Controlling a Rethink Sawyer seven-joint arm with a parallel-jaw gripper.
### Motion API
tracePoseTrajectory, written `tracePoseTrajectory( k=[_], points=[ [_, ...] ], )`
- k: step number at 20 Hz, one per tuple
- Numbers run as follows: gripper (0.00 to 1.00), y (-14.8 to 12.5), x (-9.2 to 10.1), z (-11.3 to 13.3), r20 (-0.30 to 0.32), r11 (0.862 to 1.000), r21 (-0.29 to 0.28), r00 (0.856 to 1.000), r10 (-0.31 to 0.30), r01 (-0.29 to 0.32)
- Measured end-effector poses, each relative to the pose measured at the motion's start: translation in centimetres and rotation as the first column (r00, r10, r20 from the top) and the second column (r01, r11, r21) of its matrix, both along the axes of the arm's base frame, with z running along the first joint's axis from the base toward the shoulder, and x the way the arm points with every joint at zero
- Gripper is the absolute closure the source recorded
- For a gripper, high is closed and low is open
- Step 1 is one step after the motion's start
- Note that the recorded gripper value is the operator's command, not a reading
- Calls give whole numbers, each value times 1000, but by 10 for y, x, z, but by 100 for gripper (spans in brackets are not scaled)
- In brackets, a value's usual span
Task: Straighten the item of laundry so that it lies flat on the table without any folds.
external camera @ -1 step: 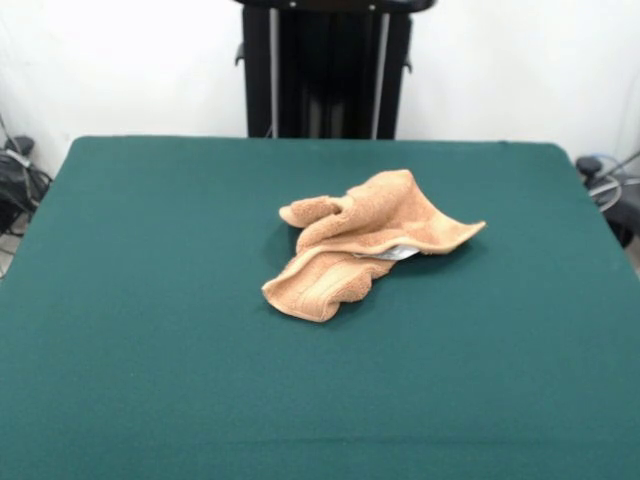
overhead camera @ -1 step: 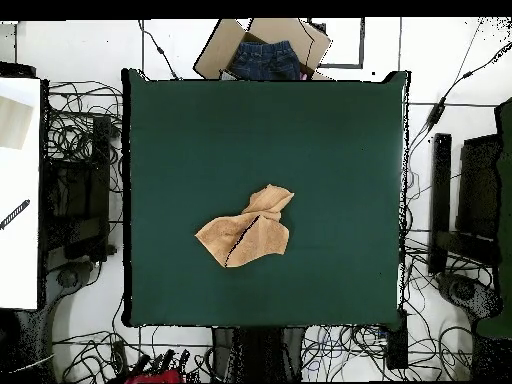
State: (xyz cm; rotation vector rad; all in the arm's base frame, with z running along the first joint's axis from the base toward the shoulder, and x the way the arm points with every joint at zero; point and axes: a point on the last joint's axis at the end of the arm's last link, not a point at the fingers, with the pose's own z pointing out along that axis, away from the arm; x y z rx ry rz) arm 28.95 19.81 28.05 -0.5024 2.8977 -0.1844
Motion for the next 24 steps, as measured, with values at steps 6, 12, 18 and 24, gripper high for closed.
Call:
tracePoseTrajectory(
  k=[6, 12, 18, 24],
  points=[
    [0, -4, 8, 28, 32, 1000, -10, 999, -11, 12],
    [0, -6, 14, 50, 96, 1000, 2, 995, -12, 11],
    [0, -6, 17, 75, 166, 1000, 20, 986, -6, 3],
    [0, -9, 21, 94, 214, 1000, 28, 977, -4, -2]
  ],
)
